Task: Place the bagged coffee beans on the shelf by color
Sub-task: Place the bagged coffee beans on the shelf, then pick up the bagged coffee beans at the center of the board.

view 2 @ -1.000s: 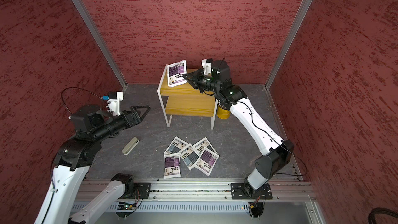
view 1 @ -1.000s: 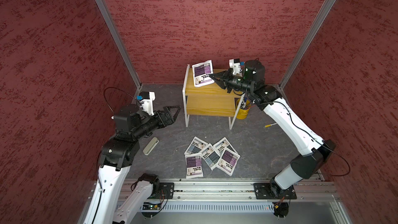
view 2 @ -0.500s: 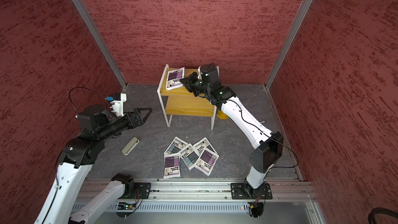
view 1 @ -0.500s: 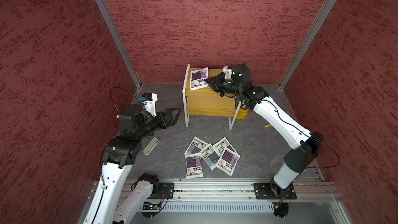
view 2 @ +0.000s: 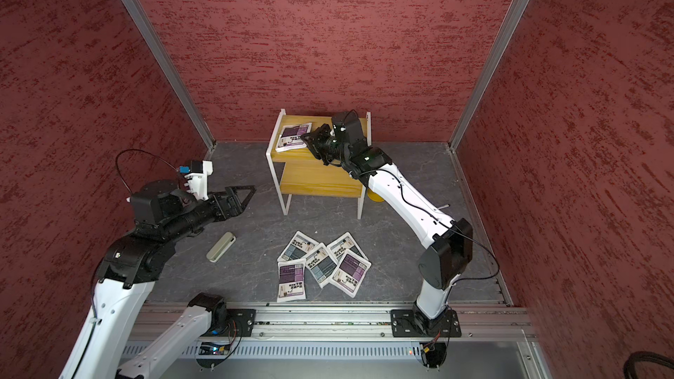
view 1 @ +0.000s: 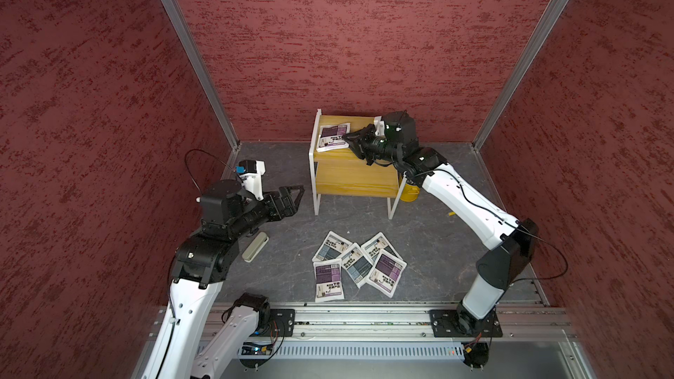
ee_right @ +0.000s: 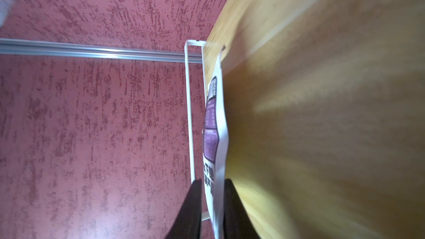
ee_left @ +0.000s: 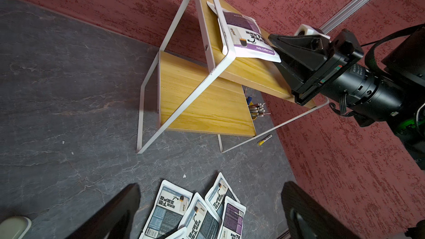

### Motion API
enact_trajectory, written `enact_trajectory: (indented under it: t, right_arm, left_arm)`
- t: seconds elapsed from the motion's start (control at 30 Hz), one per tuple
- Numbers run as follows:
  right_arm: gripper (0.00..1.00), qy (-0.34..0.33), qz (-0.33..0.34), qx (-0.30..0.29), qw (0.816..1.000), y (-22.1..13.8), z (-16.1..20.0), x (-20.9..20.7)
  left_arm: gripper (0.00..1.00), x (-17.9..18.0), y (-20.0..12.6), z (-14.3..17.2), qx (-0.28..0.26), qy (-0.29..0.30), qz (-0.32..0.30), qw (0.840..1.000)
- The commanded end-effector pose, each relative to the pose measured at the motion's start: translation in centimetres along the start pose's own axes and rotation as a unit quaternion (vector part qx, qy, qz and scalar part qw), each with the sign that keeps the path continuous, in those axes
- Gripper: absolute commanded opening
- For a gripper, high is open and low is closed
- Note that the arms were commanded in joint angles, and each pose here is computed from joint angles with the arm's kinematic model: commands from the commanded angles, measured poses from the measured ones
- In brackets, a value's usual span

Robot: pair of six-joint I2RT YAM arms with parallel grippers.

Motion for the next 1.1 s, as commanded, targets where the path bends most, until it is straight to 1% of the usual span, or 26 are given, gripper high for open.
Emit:
enact_trajectory:
  t: [0.0,0.23,0.4,0.5,0.63,0.7,0.77,0.83,0.93,1.07]
  right_arm:
    - [0.35,-0.003,-0.009,-0.004,1.000,-0.2,0.2,0.5]
    - [0.44,-0.032,0.014,0.003,0.999,-1.0,0.4,0.7]
    - [0.48,-0.070,0.069,0.004,0.995,-2.7,0.4,0.2]
    - [0.51,-0.100,0.103,0.001,0.990,-4.0,0.2,-0.3]
    - [0.52,-0.150,0.111,-0.002,0.983,-5.7,0.0,0.6]
    - [0.52,-0.180,0.105,0.018,0.978,-6.1,0.4,1.4]
    - [0.53,-0.210,0.085,0.050,0.973,-6.4,1.2,2.6]
    - [0.53,-0.232,0.075,0.076,0.967,-7.1,2.1,2.9]
    - [0.53,-0.262,0.064,0.104,0.957,-9.1,3.5,3.1]
    - [0.53,-0.274,0.038,0.167,0.946,-11.6,6.9,2.3]
  left_arm:
    - [1.00,0.2,-0.1,-0.2,-0.002,0.010,-0.007,1.000]
    - [1.00,0.3,0.2,0.0,0.003,0.001,-0.008,1.000]
    - [1.00,0.3,0.5,0.1,0.015,-0.011,-0.010,1.000]
    - [1.00,0.1,1.3,0.5,0.038,-0.028,0.000,0.999]
    - [1.00,-0.2,2.7,1.1,0.076,-0.070,0.015,0.995]
    - [1.00,-0.9,3.3,1.5,0.096,-0.090,0.038,0.991]
    - [1.00,-1.2,3.9,1.9,0.110,-0.101,0.054,0.987]
    - [1.00,-0.9,4.2,2.3,0.121,-0.112,0.055,0.985]
    - [1.00,-0.6,4.8,3.7,0.149,-0.134,0.064,0.978]
    - [1.00,1.0,5.6,6.0,0.192,-0.167,0.043,0.966]
Point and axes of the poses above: each gripper's point midway between its finger pads, its own y axis out along the fingers, its own x axis along the line the jaws close on, z = x × y, the point moved 1 cm from there along -y, back along the fingers, and after that the axes turned 11 degrees about -y, right-handed, at the moved point
